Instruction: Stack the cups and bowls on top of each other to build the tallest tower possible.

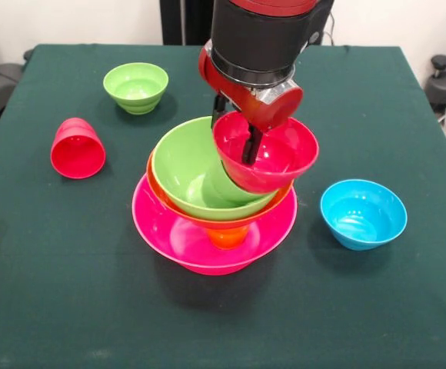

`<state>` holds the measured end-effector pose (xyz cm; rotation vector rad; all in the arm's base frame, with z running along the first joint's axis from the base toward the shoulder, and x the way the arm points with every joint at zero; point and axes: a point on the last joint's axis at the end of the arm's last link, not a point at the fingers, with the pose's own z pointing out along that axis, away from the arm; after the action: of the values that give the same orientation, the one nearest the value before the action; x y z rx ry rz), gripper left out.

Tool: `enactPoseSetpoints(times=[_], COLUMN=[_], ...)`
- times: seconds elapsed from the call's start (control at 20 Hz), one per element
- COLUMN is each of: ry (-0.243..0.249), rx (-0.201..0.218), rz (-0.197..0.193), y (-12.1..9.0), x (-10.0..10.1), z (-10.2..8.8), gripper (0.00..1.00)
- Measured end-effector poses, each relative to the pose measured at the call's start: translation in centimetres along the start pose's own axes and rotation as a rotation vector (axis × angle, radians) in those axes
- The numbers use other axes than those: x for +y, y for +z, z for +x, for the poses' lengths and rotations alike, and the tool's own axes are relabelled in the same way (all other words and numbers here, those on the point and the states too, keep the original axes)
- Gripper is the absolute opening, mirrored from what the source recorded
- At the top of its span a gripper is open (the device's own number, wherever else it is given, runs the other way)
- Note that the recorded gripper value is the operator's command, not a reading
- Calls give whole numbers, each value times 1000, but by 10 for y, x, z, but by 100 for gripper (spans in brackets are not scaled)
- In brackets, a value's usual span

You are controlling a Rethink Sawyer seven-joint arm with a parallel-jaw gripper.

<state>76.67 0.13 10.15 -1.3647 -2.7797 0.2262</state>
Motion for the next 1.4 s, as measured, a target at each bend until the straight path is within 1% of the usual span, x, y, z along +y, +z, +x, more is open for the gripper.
enactPoseSetpoints(times=[0.15, 0.3, 0.9, 1.4], ry=[0, -2, -5, -5], rx=[0, -9, -10, -5], rz=[1, -9, -5, 5], y=[0, -6, -4, -4], x=[0, 3, 2, -6], z=[0, -1, 0, 3], gripper=[0, 0, 0, 0])
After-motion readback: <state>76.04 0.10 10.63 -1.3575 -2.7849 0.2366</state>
